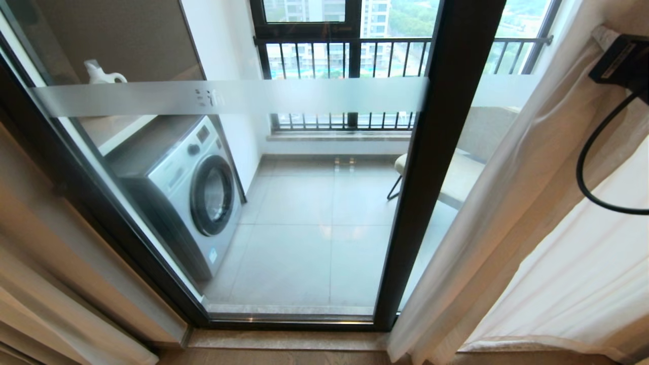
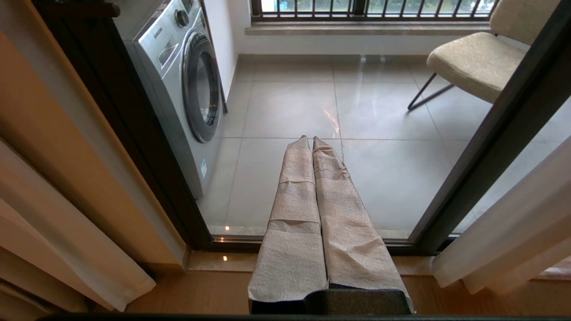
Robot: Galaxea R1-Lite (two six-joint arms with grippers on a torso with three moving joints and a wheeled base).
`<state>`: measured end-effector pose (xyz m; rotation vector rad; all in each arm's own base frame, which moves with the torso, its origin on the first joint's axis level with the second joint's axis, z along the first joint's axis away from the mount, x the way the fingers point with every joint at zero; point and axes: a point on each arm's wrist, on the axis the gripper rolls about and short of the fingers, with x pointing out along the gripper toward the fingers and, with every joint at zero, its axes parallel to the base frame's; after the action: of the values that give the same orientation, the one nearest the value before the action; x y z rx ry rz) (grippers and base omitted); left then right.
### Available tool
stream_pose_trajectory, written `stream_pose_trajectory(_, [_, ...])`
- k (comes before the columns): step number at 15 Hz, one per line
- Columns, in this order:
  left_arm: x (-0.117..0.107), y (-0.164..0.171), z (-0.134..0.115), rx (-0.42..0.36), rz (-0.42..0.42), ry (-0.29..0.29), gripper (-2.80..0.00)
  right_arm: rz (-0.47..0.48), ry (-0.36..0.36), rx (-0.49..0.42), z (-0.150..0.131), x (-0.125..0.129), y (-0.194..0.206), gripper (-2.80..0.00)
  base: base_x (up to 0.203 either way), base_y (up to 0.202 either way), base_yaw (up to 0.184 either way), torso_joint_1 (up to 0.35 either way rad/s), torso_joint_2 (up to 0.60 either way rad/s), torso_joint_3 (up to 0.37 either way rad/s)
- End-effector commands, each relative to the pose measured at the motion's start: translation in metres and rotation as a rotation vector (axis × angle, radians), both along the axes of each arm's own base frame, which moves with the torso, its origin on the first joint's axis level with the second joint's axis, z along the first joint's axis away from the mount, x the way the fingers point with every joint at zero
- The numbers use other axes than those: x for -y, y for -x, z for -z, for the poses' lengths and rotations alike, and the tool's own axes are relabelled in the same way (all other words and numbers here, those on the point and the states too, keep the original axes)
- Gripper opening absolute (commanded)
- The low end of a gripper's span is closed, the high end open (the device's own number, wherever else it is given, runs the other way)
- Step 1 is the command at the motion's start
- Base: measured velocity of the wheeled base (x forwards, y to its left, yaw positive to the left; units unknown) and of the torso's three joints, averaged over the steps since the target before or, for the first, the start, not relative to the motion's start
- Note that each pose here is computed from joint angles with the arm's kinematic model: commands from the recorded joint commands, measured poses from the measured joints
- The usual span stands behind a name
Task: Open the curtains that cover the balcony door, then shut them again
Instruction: Close the inner curtains on both sides
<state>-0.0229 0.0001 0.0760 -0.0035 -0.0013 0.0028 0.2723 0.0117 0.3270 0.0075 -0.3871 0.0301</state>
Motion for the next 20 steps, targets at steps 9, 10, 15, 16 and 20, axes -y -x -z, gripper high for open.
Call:
stream_pose_trajectory(9, [0.000,0.000,0.000,0.000,0.000,0.001,-2.80,-0.001,0.001,0.001,0.000,0.000,0.000,-2.80,0.000,0.187,0.001,0.003,0.00,0.002])
stream_pose_trajectory(10, [0.000,0.000,0.000,0.000,0.000,0.001,-2.80,-0.001,0.001,0.001,0.000,0.000,0.000,-2.80,0.000,0.126,0.002,0.002,0.00,-0.007])
stream_pose_trajectory(15, [0.000,0.000,0.000,0.001,0.000,0.003,-2.80,0.001,0.000,0.019,-0.005,0.000,0.002,-2.80,0.000,0.012,0.001,0.000,0.00,0.000])
stream_pose_trajectory(16, [0.000,0.000,0.000,0.002,0.000,0.003,-2.80,0.001,0.000,0.026,-0.007,0.000,0.003,-2.80,0.000,0.000,0.000,0.000,0.00,0.000])
stream_pose_trajectory(20, [0.000,0.000,0.000,0.002,0.000,0.003,-2.80,0.000,-0.001,0.057,-0.017,0.000,0.004,-2.80,0.000,0.000,0.000,0.000,0.00,0.000])
